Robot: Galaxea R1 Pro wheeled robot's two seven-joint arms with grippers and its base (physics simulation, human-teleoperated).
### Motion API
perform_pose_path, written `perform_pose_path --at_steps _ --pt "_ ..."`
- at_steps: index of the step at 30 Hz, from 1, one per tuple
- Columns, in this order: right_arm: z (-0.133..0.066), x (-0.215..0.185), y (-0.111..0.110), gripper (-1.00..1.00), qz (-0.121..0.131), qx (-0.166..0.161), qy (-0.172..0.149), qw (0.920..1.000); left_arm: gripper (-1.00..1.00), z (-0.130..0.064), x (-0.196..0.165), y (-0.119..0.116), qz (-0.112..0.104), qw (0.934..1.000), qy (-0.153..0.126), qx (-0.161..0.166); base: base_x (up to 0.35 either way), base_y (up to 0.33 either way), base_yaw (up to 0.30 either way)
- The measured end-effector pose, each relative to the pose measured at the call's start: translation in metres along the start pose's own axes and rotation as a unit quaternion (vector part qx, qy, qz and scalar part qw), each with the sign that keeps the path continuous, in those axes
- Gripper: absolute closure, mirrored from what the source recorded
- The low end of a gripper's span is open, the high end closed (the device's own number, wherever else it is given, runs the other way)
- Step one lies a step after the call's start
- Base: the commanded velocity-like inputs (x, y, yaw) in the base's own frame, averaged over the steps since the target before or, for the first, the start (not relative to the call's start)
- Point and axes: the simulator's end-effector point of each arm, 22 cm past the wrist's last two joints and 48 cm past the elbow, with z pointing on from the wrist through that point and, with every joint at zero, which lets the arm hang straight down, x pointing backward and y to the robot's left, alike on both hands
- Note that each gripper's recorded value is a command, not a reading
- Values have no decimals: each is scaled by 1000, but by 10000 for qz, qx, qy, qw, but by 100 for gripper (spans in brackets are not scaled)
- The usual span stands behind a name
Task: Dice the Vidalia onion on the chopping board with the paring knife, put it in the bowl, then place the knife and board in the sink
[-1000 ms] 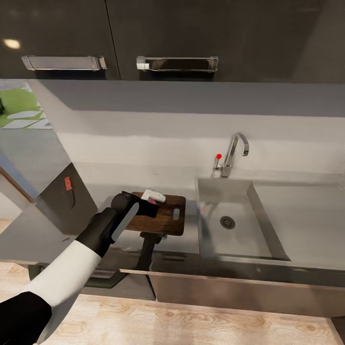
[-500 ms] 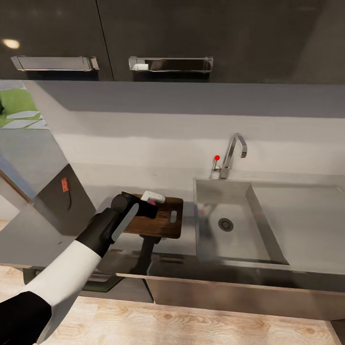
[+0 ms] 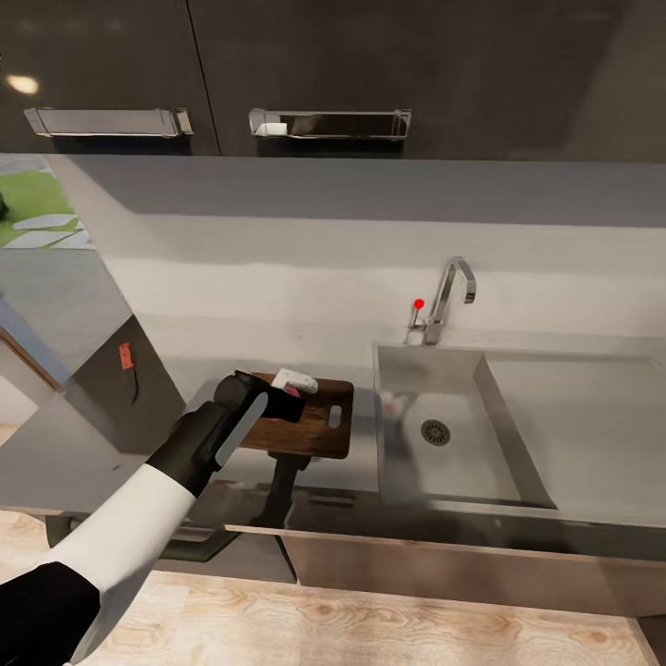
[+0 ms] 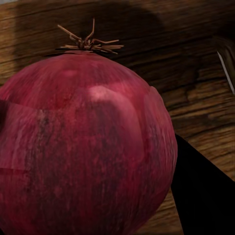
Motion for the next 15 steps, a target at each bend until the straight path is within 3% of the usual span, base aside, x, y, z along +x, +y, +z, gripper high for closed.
perform_pose_path --at_steps 15 --pt "0 1 0 -100 -1 -1 8 10000 100 0 1 2 2 10000 5 -23 0 0 0"
